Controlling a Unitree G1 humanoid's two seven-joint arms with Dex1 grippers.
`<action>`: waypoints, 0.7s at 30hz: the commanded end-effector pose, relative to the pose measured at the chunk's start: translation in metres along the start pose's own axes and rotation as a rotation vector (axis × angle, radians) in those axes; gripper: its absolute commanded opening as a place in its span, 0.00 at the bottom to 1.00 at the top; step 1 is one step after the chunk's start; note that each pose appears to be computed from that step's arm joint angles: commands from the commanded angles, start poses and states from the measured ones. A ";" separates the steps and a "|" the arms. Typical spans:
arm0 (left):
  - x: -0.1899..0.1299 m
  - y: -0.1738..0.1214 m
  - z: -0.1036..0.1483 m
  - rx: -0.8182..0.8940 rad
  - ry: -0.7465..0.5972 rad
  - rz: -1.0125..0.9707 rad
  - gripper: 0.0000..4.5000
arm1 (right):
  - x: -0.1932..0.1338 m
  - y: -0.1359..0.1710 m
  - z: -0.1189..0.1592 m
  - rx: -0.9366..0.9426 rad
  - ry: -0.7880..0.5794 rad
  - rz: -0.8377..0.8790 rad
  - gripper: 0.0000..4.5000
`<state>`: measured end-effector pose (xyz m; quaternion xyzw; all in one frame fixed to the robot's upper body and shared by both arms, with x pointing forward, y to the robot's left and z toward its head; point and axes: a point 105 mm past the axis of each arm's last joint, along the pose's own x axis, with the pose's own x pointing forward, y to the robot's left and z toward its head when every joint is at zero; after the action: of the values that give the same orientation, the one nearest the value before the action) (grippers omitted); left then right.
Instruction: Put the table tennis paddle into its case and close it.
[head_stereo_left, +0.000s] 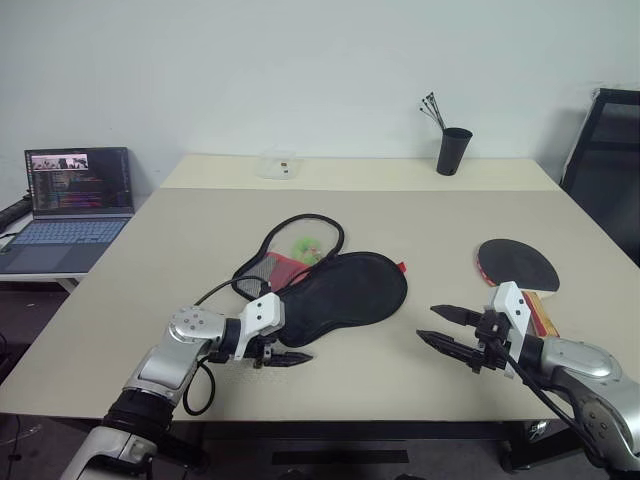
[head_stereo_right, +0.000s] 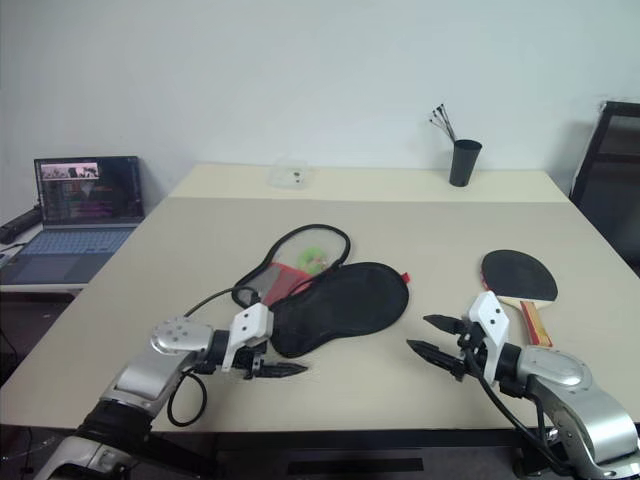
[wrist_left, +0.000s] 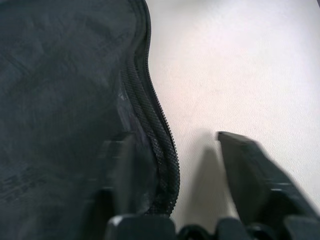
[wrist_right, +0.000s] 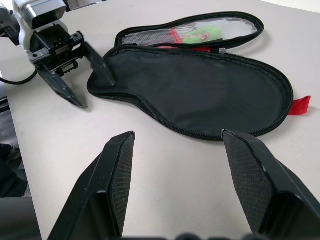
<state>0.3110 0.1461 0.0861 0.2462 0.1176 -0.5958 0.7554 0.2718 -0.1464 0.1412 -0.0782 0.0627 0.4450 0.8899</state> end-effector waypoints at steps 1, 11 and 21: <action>0.000 -0.002 0.001 -0.014 -0.023 0.005 0.30 | -0.001 0.003 0.015 -0.048 -0.037 0.002 0.68; 0.016 -0.001 0.024 -0.137 -0.105 0.080 0.01 | -0.005 -0.005 0.022 -0.064 -0.036 -0.032 0.68; 0.091 0.013 0.064 -0.243 -0.154 0.111 0.01 | -0.005 -0.009 0.028 -0.076 -0.033 -0.048 0.68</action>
<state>0.3353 0.0452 0.0981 0.1023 0.1198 -0.5574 0.8151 0.2793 -0.1505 0.1551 -0.0943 0.0549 0.4279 0.8972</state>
